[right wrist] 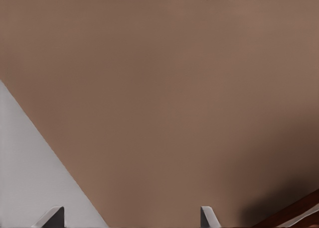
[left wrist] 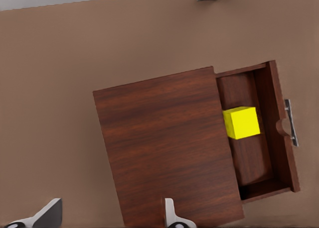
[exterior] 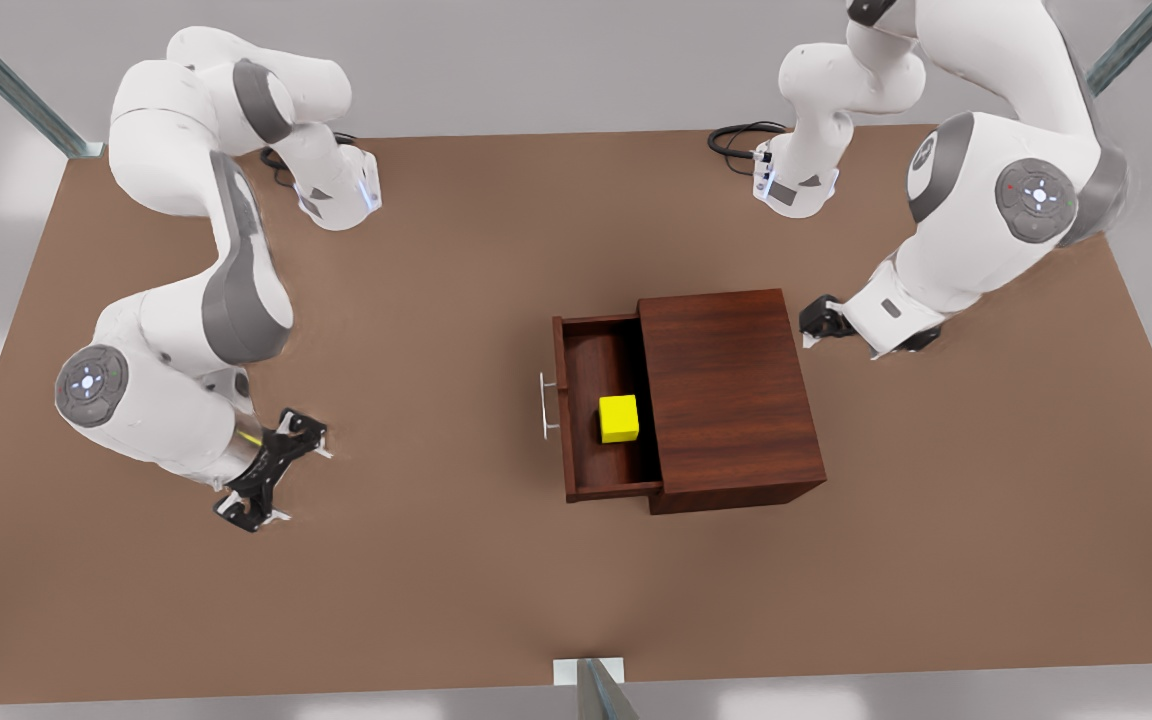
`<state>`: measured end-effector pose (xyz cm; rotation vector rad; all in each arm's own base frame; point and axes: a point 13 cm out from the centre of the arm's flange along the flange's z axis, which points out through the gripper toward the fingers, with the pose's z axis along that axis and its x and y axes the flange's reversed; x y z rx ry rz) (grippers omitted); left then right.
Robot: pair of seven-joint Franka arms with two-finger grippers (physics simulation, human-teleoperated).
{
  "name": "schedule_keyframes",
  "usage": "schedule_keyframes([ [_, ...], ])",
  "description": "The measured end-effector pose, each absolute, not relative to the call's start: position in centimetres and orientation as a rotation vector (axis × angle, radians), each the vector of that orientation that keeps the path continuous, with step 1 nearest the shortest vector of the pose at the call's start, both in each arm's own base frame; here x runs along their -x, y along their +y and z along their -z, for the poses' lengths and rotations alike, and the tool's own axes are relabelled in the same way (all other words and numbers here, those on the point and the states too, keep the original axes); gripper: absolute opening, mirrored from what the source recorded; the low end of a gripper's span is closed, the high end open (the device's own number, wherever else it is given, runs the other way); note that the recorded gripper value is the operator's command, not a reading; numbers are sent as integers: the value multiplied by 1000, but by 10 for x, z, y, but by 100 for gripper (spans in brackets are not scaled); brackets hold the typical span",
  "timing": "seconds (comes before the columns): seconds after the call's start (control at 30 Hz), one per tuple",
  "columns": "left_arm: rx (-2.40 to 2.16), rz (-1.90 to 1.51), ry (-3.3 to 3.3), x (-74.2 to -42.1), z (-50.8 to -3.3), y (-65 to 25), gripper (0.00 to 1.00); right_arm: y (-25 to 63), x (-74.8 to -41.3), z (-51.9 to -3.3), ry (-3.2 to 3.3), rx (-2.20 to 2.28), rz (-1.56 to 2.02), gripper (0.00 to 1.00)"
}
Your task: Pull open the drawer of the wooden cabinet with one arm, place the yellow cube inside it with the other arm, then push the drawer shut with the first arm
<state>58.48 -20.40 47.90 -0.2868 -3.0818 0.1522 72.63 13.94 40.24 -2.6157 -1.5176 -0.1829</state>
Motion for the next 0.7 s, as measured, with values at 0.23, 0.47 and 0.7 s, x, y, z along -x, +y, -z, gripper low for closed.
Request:
schedule_keyframes([
  [0.23,277,-57,-3045,-474,-410,-469,100,1,-564,-317,-2069,2131,-316,100],
  [0.47,-506,-81,-3140,-467,-341,-563,0,-11,-560,-311,-2489,1578,-277,100],
  [0.7,-1318,-226,-2906,-492,-294,-592,0,-13,-563,-310,-2699,1151,-237,100],
])
